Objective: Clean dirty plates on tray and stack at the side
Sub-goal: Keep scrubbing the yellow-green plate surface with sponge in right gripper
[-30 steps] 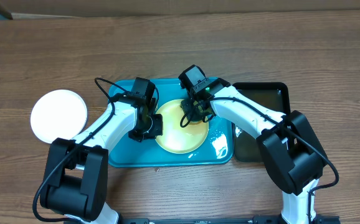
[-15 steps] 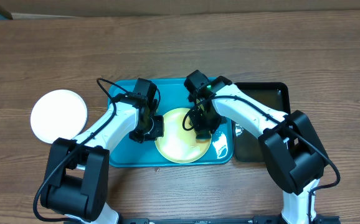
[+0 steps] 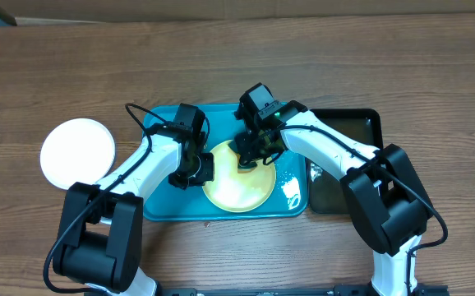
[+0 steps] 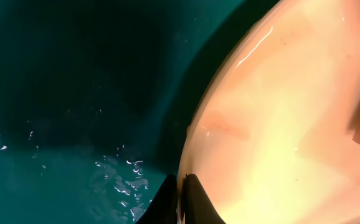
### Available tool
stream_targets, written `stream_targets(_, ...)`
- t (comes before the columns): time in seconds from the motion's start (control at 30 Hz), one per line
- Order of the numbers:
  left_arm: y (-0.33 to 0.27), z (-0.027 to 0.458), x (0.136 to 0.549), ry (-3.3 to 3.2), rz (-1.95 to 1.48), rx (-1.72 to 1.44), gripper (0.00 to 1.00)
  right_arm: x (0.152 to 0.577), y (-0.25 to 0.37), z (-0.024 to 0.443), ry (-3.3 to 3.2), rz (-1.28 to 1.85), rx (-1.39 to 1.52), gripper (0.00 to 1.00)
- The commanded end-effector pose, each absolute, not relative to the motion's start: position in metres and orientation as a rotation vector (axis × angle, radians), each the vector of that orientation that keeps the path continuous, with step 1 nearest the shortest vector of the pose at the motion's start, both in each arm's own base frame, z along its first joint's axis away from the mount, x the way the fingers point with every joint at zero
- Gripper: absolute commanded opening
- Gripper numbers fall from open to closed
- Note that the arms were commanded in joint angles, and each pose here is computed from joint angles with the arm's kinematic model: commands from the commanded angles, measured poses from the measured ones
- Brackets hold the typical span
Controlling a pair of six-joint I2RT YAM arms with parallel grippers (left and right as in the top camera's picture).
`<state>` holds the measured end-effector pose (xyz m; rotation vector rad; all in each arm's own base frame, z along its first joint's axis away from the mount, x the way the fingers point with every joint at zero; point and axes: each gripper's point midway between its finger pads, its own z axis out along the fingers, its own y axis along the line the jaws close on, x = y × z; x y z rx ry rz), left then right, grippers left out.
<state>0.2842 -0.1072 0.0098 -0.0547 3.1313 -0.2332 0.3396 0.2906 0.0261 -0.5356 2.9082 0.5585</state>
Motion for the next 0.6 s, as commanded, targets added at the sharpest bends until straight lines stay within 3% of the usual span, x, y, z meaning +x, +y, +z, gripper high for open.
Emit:
stream_targets(0.0, -0.103, 0.005, 0.279, 3.152, -0.196, -0.050, 0.04, 0.355, 0.288, 0.043, 2.885, 0.541, -0.506, 0.04)
stream_targets(0.13, -0.103, 0.005, 0.279, 3.152, -0.196, -0.050, 0.04, 0.365, 0.258, 0.064, 2.907, 0.376, -0.438, 0.04)
stream_targets(0.3, -0.103, 0.005, 0.279, 3.151, -0.197, -0.050, 0.04, 0.354, 0.226, 0.053, 3.006, 0.254, -0.416, 0.04)
stream_targets(0.57, -0.103, 0.005, 0.279, 3.151, -0.197, -0.050, 0.04, 0.324, 0.237, 0.038, 3.066, 0.310, -0.519, 0.04)
